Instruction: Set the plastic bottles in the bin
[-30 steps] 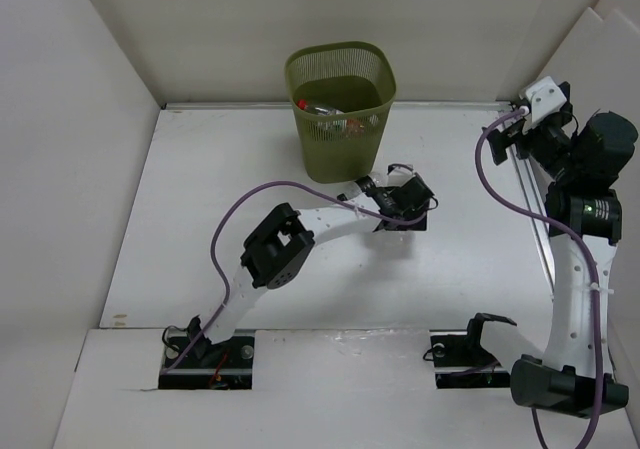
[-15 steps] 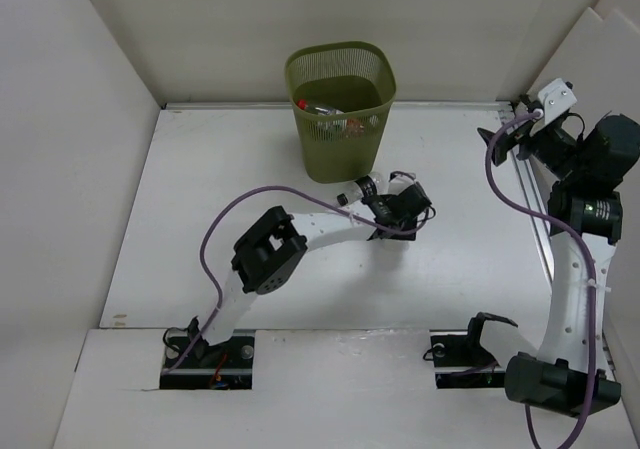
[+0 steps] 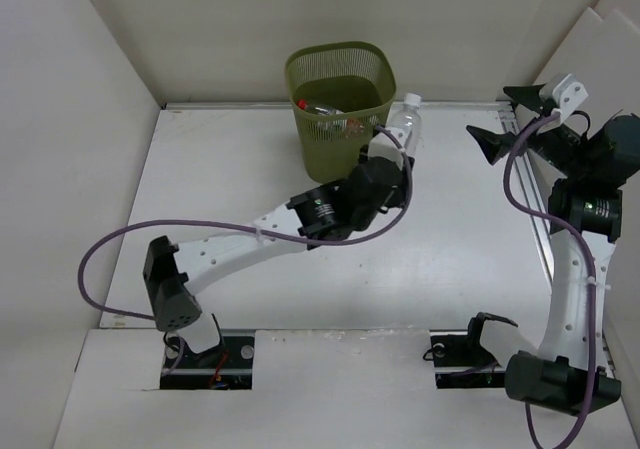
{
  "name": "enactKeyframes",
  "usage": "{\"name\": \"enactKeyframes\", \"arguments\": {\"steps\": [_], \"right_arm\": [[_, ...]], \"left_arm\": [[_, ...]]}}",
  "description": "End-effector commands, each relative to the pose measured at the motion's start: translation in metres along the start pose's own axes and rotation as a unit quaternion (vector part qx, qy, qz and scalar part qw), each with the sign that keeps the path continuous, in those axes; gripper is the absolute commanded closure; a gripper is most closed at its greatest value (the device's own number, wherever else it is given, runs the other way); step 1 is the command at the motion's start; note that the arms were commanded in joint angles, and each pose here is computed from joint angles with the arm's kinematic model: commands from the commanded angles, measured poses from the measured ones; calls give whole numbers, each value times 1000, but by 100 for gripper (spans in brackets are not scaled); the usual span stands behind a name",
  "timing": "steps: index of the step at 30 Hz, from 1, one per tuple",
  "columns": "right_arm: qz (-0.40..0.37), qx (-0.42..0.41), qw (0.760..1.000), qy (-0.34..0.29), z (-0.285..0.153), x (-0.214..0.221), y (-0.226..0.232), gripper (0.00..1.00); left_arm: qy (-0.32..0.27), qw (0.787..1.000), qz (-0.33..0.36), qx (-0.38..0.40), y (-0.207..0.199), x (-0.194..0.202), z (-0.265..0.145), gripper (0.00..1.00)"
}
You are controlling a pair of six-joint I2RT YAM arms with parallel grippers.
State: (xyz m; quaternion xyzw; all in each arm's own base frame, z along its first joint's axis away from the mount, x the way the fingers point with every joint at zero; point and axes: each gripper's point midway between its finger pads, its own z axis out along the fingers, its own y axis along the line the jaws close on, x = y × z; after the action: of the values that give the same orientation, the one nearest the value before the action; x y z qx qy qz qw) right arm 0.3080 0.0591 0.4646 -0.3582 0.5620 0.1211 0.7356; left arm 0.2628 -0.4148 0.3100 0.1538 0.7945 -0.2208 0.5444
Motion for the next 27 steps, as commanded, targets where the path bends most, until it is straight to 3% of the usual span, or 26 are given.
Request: {"name": "enactKeyframes", "arguments": {"steps": [1,5,10,12,20,27], "right_arm": [[-27,-45,997,-55,4,-39,17,0],[-10,-81,992,-98,20,-55,31,0],[25,-167,963,-211,43,-107,77,0],[37,-179,959,-215,57,-108,77,0],[79,-256,932,-243,105,-109,115,0],[98,-320,897,-291,117,-132,156,0]], "left_arm": [[-60,997,29,-44,42,-34,-10,100],[-160,986,52,-15,54,-81,-48,100],[-247,964,92,35,56,-97,-75,100],[-277,955,95,53,57,-104,-91,100],[-295,947,115,59,60,-112,-106,100],[-311,937,127,91,53,-112,-116,100]]}}
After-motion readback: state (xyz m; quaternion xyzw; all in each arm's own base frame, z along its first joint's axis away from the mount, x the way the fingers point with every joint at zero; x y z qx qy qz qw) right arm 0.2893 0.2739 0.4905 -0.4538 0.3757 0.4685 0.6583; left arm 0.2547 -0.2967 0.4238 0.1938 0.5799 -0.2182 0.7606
